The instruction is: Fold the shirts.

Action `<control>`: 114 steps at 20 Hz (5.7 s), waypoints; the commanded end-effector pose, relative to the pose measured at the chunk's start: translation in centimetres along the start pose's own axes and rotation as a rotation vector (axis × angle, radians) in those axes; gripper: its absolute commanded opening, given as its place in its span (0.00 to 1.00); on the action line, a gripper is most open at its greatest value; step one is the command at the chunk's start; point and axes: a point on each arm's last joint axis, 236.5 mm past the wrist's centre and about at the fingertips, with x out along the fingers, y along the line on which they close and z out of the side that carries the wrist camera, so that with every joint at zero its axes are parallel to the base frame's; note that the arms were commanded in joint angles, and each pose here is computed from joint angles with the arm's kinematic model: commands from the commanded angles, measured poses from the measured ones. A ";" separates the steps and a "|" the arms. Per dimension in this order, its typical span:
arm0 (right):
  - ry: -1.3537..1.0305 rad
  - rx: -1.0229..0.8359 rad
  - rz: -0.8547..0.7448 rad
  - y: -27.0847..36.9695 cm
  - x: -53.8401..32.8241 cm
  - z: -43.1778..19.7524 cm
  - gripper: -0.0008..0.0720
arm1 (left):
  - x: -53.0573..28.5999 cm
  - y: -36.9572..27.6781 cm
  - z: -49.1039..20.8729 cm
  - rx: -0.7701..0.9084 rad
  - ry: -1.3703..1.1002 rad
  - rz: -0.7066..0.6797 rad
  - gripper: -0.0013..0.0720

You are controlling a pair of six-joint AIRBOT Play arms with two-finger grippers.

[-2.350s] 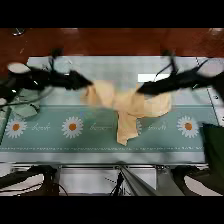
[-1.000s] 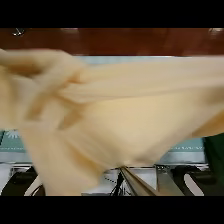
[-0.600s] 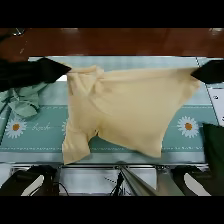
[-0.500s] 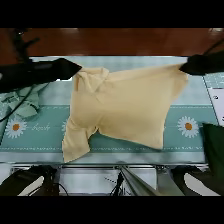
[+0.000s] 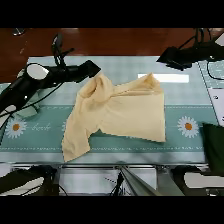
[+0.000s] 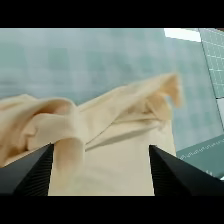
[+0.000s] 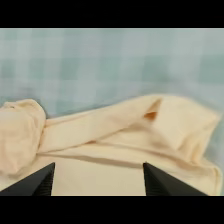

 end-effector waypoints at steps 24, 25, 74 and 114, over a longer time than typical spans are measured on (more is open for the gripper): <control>0.123 0.380 0.019 -5.9 -4.2 -26.5 0.87 | -9.6 17.1 -20.6 -0.385 0.711 0.112 0.97; 0.116 0.383 0.015 -6.0 -4.2 -26.4 0.87 | -9.2 16.9 -21.1 -0.380 0.735 0.107 0.97; -1.025 -0.462 -0.338 17.4 -50.8 -15.6 0.03 | -51.0 -25.7 0.8 0.873 -0.864 0.300 0.07; 0.029 0.289 -0.184 -12.8 -7.8 -12.2 0.87 | -15.6 19.1 -7.4 -0.314 0.534 0.209 0.97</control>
